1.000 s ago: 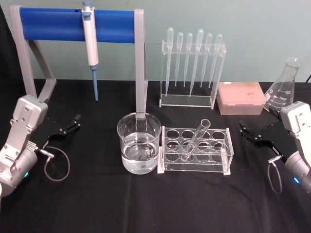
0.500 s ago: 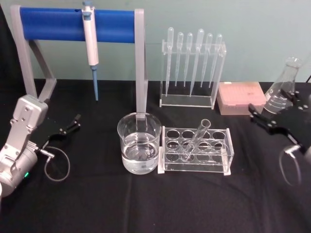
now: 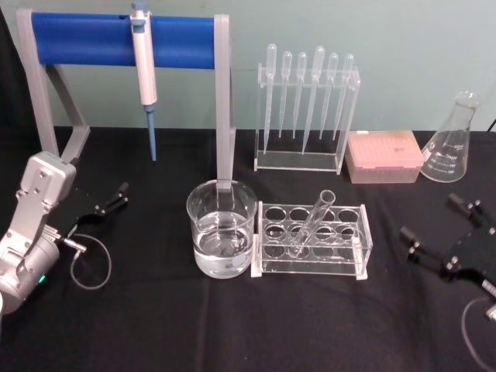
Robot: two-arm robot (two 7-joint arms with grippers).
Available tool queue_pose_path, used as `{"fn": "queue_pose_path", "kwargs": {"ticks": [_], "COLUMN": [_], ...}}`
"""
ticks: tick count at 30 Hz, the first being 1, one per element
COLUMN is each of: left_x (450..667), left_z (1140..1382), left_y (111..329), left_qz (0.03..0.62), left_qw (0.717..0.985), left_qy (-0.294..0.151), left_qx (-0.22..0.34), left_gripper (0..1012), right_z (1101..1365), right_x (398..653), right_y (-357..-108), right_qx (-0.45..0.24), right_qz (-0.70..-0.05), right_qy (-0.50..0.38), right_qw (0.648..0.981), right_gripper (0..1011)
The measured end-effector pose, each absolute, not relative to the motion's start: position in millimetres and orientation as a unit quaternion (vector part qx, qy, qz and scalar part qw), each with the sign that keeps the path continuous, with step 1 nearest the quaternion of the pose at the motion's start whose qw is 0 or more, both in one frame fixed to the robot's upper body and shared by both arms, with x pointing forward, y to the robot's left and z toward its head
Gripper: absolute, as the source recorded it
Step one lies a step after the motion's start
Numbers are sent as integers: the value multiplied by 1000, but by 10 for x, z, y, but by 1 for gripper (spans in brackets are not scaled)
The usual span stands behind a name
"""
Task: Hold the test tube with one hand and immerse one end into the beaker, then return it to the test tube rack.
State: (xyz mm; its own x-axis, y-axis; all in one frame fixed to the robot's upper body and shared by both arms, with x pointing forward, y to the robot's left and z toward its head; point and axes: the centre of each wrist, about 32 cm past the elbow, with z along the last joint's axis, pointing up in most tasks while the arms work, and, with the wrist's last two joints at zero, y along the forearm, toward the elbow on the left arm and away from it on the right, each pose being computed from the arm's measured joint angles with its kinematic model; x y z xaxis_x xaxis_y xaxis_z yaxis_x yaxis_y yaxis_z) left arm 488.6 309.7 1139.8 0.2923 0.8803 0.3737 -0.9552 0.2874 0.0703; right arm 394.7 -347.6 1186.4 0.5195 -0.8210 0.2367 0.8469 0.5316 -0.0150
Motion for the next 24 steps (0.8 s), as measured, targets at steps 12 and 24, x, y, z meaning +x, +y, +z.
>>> {"fn": "queue_pose_path", "kwargs": {"ticks": [12, 24], "left_x": [4886, 4886], "left_z": [11398, 11398], "left_y": [3097, 3097], "left_qz": [580, 580], "left_qw": [791, 791], "left_qy": [-132, -132], "left_qx": [141, 141], "left_gripper": [1000, 1000], "right_z": [11700, 11720], "right_x": [3956, 4198], "right_y": [-3142, -2788], "right_qx": [-39, -26], "right_qz": [-432, -420], "right_qy": [-59, -46], "right_qw": [899, 906], "right_gripper": [1002, 1002]}}
